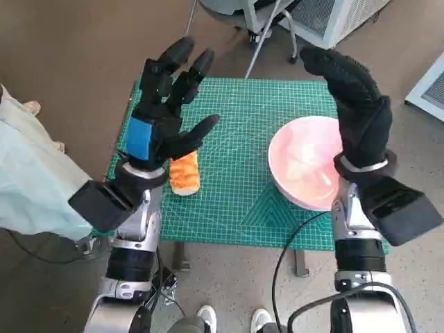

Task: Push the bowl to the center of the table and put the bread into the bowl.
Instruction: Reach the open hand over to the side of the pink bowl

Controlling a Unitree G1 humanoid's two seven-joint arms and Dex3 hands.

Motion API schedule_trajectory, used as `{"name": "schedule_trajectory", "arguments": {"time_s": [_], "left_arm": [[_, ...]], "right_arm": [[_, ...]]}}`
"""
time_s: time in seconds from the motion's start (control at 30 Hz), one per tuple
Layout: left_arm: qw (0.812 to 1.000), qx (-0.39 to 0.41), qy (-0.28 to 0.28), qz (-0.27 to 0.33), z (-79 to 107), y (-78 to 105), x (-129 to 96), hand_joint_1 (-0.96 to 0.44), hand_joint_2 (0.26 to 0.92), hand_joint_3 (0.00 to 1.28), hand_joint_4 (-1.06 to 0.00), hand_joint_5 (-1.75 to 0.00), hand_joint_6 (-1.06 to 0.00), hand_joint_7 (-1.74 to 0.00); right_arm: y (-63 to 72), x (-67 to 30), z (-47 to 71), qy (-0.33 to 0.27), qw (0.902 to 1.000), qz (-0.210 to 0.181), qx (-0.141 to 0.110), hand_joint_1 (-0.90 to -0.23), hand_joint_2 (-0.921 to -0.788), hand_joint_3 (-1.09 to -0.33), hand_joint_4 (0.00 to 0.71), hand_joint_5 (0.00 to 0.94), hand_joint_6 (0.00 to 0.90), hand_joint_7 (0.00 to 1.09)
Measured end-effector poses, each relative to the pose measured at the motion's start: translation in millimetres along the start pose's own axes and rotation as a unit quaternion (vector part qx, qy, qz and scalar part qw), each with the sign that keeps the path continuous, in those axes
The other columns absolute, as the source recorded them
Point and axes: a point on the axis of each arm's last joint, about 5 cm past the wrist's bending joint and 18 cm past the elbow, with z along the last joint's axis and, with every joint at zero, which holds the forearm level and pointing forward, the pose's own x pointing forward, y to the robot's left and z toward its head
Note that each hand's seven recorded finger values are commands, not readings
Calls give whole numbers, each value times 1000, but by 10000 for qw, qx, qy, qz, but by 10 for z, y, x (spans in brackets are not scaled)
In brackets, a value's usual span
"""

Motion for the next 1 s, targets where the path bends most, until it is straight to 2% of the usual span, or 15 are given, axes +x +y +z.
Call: {"name": "schedule_trajectory", "arguments": {"time_s": [0.8, 1.0], "left_arm": [[10000, -9, 3, -42, -9, -23, -14, -368, 921, 261, -363, 0, -1, -707], [10000, -8, -27, -58, -9, -32, -15, -371, 921, 260, -355, 0, 1, -712]], "right_arm": [[-15, -5, 2, 4, 10000, -38, -17, -529, -921, -757, 347, 2, 28, 811], [-75, -44, -13, 92, 9999, -108, -69, -554, -921, -744, 349, 3, 34, 805]]}}
